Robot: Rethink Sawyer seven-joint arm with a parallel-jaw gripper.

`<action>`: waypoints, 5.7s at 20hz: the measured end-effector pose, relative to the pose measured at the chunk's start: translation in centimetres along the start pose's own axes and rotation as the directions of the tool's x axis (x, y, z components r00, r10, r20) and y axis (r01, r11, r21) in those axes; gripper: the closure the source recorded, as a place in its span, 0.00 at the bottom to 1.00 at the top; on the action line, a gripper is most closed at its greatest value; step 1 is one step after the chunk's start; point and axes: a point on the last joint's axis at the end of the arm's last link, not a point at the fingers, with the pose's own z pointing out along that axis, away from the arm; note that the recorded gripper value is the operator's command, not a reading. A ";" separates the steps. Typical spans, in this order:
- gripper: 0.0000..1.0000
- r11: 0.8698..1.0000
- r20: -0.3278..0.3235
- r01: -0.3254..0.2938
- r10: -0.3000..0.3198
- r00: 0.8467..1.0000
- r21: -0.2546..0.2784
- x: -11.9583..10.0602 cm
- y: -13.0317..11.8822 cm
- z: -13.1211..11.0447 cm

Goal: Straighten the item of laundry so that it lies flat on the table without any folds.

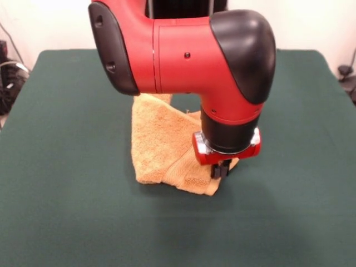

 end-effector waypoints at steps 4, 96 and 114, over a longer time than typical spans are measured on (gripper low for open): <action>1.00 1.000 -0.037 -0.010 0.009 0.999 -0.016 0.4 0.0 -0.8; 0.00 0.995 -0.187 -0.057 0.042 0.982 -0.076 -2.3 1.5 0.6; 0.00 0.999 -0.188 -0.036 0.042 0.981 0.033 -1.6 -1.7 0.4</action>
